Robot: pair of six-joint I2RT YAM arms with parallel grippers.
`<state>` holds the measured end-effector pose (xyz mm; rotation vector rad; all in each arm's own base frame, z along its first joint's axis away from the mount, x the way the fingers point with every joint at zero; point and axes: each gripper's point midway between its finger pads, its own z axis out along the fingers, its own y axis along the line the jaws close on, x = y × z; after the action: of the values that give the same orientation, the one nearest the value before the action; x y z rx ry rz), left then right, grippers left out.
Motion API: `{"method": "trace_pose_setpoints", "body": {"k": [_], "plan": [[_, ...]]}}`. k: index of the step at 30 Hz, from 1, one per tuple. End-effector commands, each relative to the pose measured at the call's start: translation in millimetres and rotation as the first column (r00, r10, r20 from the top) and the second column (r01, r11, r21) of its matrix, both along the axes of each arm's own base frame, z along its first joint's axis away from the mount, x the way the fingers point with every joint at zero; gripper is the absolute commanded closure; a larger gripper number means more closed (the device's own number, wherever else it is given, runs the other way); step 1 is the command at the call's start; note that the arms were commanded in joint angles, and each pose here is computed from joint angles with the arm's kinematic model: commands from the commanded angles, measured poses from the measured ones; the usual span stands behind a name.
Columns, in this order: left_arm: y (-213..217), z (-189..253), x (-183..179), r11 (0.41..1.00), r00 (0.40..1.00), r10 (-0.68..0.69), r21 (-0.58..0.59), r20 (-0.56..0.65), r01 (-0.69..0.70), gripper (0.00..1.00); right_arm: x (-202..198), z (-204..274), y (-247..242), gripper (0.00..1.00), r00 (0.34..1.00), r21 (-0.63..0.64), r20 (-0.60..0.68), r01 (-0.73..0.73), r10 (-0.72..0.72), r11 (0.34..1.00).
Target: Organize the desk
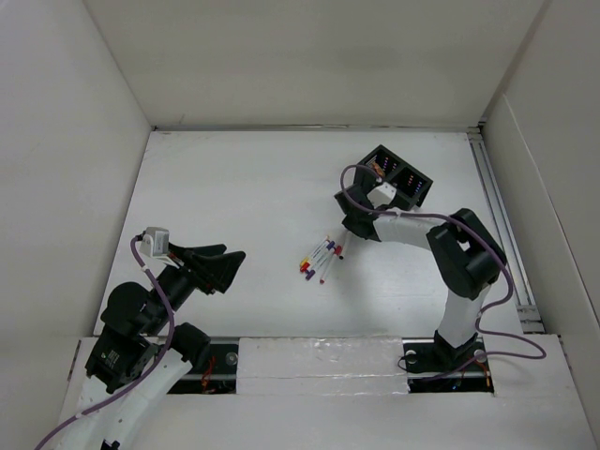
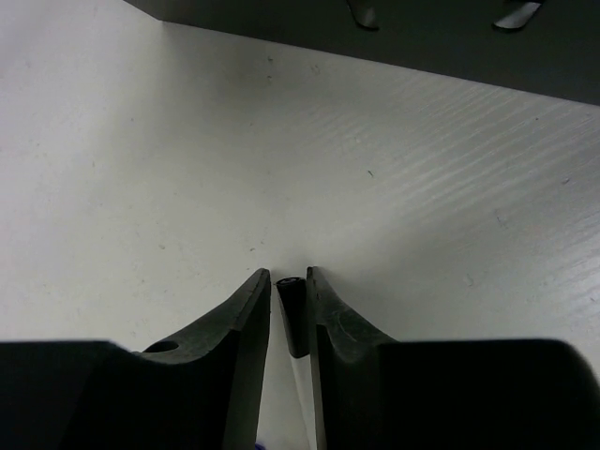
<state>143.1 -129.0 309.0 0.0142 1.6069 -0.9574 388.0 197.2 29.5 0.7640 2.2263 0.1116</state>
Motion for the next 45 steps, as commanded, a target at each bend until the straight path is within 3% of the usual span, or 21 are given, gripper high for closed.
{"method": "trace_pose_setpoints", "body": {"k": [1, 8, 13, 17, 19, 29, 33, 39, 45], "plan": [[-2.4, 9.1, -0.3, 1.000, 0.999, -0.013, -0.016, 0.040, 0.013, 0.34, -24.7, -13.8, 3.8, 0.72, 0.998, -0.003, -0.047, -0.028, 0.028, 1.000], [-2.3, 10.0, -1.0, 1.000, 0.999, -0.014, -0.020, 0.043, 0.015, 0.34, -43.5, -15.0, 3.1, 0.61, 0.997, -0.030, -0.061, -0.048, 0.046, 0.998], [-1.8, 10.2, -1.3, 1.000, 0.999, -0.013, -0.020, 0.043, 0.013, 0.34, -43.7, -21.5, 6.1, 0.62, 0.994, -0.096, -0.093, -0.060, 0.051, 0.994], [-1.1, 10.7, -1.5, 1.000, 0.999, -0.009, -0.022, 0.046, 0.010, 0.34, -46.2, -23.7, 3.6, 0.67, 0.993, -0.130, -0.109, -0.050, 0.036, 0.990], [-1.1, 11.0, -1.9, 1.000, 0.999, -0.011, -0.022, 0.047, 0.012, 0.34, -49.3, -27.8, 4.4, 0.76, 0.991, -0.130, -0.127, -0.068, 0.052, 0.989], [-1.7, 10.9, -1.5, 1.000, 0.999, -0.013, -0.020, 0.045, 0.013, 0.34, -58.5, -33.5, 7.1, 0.99, 0.982, -0.112, -0.163, -0.118, 0.098, 0.987], [-2.1, 10.0, -0.8, 1.000, 0.999, -0.013, -0.018, 0.044, 0.013, 0.34, -60.2, -7.3, 12.9, 1.00, 0.993, -0.078, -0.061, -0.106, 0.102, 0.991], [-2.8, 8.9, -0.2, 1.000, 0.999, -0.014, -0.014, 0.038, 0.015, 0.34, -64.7, 68.1, -2.1, 1.00, 0.989, -0.088, 0.141, -0.023, 0.035, 0.996], [-2.4, 9.1, -0.3, 1.000, 0.999, -0.013, -0.017, 0.042, 0.013, 0.34, -71.5, 106.5, -14.6, 1.00, 0.971, -0.085, 0.239, 0.019, 0.002, 0.996]]}}
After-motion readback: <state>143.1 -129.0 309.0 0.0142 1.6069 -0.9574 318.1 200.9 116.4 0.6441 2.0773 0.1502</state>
